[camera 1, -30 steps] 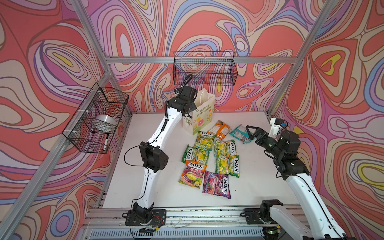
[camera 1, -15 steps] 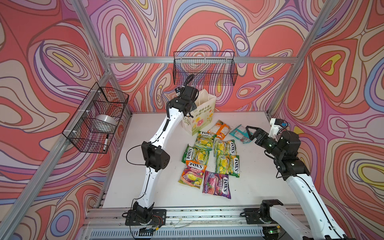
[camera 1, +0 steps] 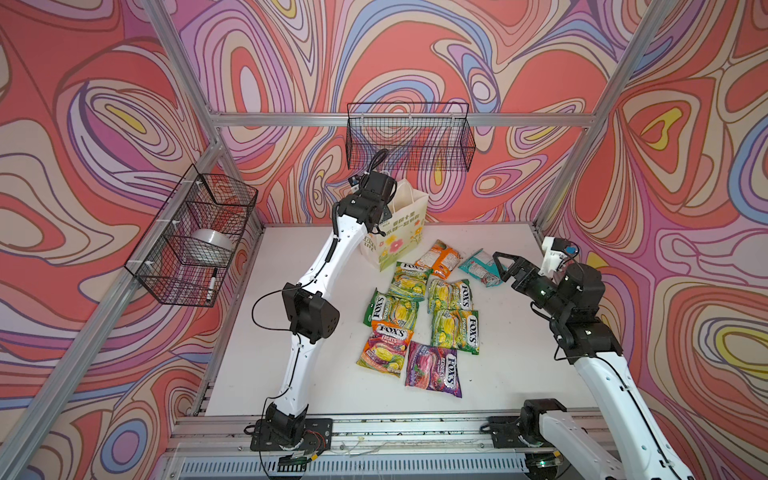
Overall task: Place the snacks into the paper bag
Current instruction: 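Grasp the white paper bag's rim with the left gripper and pull it nearer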
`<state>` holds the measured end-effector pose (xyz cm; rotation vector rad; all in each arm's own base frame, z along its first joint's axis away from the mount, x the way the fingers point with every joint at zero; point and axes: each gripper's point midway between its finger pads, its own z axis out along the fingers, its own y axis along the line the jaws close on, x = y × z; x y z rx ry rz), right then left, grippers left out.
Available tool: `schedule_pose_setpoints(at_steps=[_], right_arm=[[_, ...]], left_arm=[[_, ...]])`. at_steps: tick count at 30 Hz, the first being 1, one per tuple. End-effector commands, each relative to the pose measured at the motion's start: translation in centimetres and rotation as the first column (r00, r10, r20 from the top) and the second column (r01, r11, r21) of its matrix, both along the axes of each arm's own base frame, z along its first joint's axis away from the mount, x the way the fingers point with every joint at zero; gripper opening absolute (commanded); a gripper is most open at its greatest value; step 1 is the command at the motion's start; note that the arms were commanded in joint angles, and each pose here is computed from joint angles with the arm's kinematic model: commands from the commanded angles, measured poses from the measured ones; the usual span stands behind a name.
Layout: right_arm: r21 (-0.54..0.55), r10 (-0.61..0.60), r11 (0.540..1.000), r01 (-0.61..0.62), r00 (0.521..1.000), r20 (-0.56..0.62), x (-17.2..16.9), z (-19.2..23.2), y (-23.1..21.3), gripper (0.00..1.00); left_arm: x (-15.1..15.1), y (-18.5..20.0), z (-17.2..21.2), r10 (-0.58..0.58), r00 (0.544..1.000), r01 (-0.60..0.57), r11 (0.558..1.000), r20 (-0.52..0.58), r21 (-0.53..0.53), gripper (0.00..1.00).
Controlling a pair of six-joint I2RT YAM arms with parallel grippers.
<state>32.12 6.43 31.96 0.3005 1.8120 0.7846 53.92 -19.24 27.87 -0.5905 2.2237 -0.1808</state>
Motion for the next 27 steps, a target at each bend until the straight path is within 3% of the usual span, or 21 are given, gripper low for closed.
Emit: schedule_pose_setpoints(at_steps=[1,12,20,24,27], right_arm=[[-0.005,0.021,1.0,-0.021,1.0,0.002,-0.3,0.1,0.4,0.98],[-0.012,0.044,0.999,-0.046,0.994,-0.096,0.8,-2.2,1.0,0.97],[-0.015,0.1,0.994,-0.104,0.984,-0.146,1.3,-3.9,2.9,0.97],[-0.021,0.135,0.99,-0.14,0.979,-0.152,1.4,-4.0,4.5,0.97],[-0.028,0.15,0.987,-0.156,0.977,-0.153,1.5,-4.1,5.3,0.97]], left_arm=[[-2.8,2.4,4.1,0.038,0.999,-0.039,0.998,0.031,0.045,0.0],[-12.7,9.8,10.4,0.192,0.979,-0.198,0.976,0.075,0.086,0.0],[-19.1,13.6,8.9,0.304,0.952,-0.304,0.953,0.043,0.009,0.0],[-20.6,15.9,8.1,0.41,0.912,-0.41,0.912,0.002,-0.012,0.0],[-20.3,15.8,6.3,0.425,0.904,-0.427,0.899,-0.042,-0.092,0.0]])
